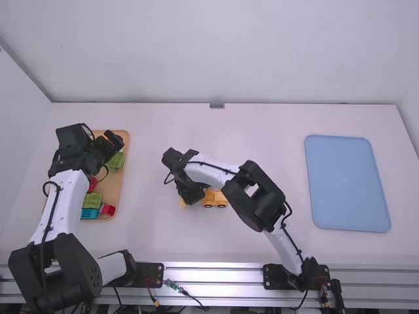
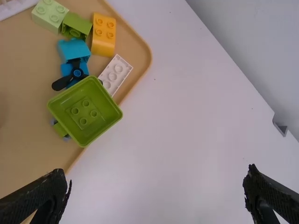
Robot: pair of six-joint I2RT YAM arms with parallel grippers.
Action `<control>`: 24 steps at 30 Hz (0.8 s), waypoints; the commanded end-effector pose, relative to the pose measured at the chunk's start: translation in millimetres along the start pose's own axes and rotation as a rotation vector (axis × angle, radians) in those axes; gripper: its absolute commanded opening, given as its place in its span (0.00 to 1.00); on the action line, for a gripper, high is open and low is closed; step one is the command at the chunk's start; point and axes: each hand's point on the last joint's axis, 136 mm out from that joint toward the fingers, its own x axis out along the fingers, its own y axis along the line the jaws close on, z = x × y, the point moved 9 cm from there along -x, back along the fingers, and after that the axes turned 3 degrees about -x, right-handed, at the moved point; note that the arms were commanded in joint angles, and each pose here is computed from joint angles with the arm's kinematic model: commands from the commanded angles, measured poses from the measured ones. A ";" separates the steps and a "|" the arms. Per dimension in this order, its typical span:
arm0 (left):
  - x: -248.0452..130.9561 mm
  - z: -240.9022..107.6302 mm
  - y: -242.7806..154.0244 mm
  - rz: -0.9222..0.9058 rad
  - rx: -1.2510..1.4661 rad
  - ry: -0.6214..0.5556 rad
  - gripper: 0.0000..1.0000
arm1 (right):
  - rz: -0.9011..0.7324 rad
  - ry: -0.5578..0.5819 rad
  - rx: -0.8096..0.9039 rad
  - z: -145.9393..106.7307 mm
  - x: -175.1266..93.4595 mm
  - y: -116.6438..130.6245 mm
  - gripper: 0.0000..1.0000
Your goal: Assemble lego blocks to make yellow taxi
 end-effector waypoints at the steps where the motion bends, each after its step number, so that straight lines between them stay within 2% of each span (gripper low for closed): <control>1: -3.3 -1.0 0.3 -0.010 0.005 -0.001 0.99 | -0.007 -0.012 0.124 1.5 5.9 -1.4 0.07; 12: -3.3 -2.0 1.6 0.001 -0.166 0.003 0.99 | 0.078 0.009 0.212 -0.3 5.3 12.0 0.04; 20: -3.3 -2.0 1.5 0.001 -0.163 0.003 0.99 | 0.079 0.037 0.246 12.6 2.7 16.2 0.01; 22: -3.3 -2.1 1.6 0.002 -0.163 0.003 0.99 | 0.074 0.034 0.249 13.7 2.5 15.6 0.06; 23: -3.3 -2.0 1.5 0.001 -0.163 0.003 0.99 | 0.070 0.033 0.249 13.4 2.7 14.9 0.16; 24: -3.3 -2.0 1.5 0.001 -0.163 0.003 0.99 | 0.069 0.033 0.249 13.3 2.8 14.6 0.22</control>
